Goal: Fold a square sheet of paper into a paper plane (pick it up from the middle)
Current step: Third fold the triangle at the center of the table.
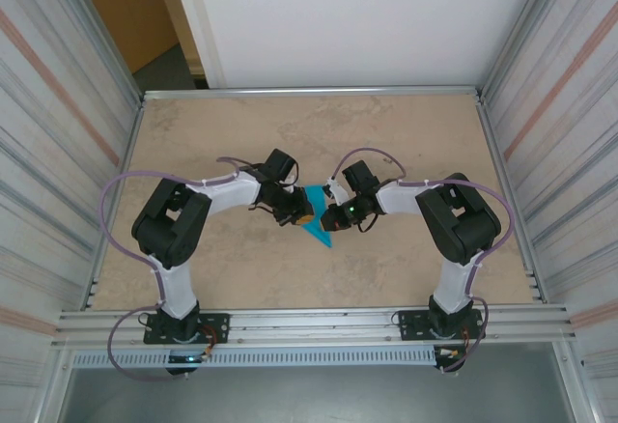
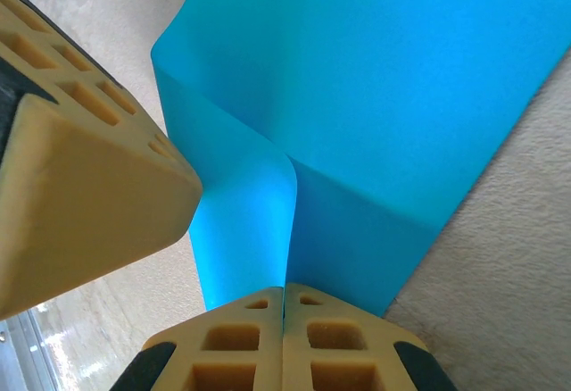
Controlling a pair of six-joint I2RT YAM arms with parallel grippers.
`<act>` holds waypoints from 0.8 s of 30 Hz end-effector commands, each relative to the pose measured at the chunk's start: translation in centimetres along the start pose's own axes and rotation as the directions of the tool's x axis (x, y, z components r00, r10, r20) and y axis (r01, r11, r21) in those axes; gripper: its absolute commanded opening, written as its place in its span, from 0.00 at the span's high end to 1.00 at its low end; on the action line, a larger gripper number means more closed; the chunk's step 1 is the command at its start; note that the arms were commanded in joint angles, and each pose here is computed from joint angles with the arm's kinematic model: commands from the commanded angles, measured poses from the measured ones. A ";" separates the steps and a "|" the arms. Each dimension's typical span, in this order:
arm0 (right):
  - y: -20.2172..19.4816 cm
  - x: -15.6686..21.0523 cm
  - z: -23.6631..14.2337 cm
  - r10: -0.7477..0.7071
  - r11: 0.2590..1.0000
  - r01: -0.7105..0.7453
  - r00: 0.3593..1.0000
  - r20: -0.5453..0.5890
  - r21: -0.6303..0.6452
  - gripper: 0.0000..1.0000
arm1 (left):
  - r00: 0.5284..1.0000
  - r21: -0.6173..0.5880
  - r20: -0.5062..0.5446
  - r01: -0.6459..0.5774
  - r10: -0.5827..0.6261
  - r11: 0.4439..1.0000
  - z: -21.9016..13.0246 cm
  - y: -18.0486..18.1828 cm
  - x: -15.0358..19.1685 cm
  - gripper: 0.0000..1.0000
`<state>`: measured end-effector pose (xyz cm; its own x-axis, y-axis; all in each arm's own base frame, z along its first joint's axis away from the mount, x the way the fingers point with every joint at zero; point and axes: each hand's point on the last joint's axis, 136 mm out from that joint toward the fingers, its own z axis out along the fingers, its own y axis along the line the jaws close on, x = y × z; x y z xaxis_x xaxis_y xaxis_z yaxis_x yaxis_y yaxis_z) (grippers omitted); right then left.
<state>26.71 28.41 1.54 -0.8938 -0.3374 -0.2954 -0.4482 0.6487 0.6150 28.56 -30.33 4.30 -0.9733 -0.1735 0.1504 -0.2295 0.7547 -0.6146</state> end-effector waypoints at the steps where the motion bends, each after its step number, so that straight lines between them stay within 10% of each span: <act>1: -1.4 1.0 0.5 0.058 0.998 -0.056 0.998 -0.040 0.042 1.00 | 1.000 0.001 0.003 0.008 -0.008 1.000 0.1 0.0 0.3 0.90; 24: -1.6 1.1 0.5 0.068 0.997 -0.066 0.997 -0.045 0.046 0.99 | 1.000 -0.072 -0.018 0.020 -0.022 0.997 1.1 2.5 0.8 0.92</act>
<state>26.69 28.41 1.48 -0.8946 -0.3374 -0.2930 -0.4465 0.6491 0.6159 28.15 -29.99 3.32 -0.9707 -0.1777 0.1618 -0.2397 0.7665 -0.5959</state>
